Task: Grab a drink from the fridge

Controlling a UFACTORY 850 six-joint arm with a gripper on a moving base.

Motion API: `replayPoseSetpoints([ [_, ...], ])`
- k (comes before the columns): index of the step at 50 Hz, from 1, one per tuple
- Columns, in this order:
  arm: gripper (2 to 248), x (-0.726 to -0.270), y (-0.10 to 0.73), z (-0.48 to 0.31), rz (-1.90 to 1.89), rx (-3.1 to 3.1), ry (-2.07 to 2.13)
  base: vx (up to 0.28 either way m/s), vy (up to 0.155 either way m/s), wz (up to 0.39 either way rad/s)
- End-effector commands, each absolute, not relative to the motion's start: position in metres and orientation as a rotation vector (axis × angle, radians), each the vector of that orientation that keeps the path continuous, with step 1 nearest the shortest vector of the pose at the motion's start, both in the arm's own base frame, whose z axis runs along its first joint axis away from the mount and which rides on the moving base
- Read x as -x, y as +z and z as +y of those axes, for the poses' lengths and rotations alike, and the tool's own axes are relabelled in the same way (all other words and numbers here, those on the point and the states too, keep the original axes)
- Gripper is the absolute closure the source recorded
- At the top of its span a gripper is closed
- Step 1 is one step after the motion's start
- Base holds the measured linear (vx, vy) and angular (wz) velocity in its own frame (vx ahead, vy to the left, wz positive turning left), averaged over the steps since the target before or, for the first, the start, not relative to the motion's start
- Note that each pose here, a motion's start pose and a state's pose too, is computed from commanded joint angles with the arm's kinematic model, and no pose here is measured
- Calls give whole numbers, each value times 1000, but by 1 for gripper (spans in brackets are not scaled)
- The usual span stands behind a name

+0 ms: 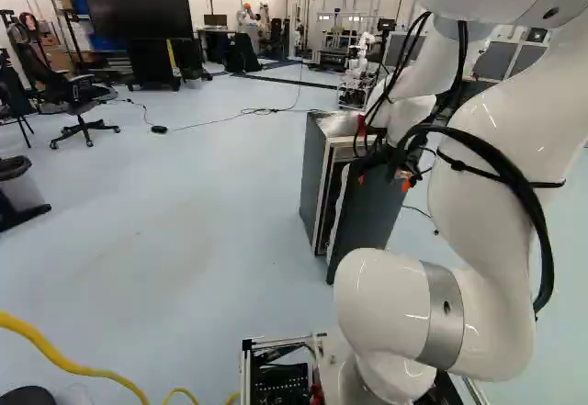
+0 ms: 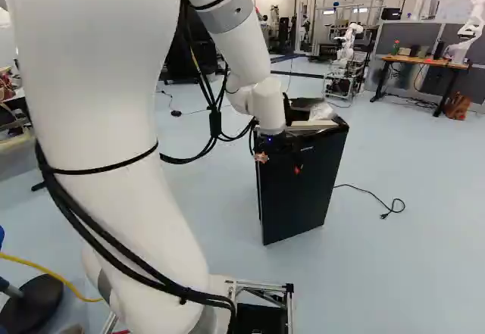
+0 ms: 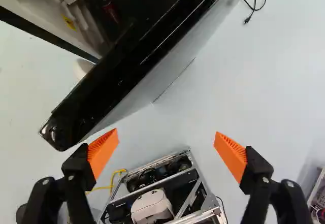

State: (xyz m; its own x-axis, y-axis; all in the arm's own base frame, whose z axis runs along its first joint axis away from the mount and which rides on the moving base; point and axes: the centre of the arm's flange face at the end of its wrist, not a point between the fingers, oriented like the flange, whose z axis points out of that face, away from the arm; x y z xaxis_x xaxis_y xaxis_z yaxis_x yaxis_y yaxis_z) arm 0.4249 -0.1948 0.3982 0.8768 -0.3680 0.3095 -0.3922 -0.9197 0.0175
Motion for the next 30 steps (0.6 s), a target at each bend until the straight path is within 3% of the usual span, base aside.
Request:
replayPoseSetpoints([
  [30,3,-457,400,-186,-534,-2957,560,0,0,0],
])
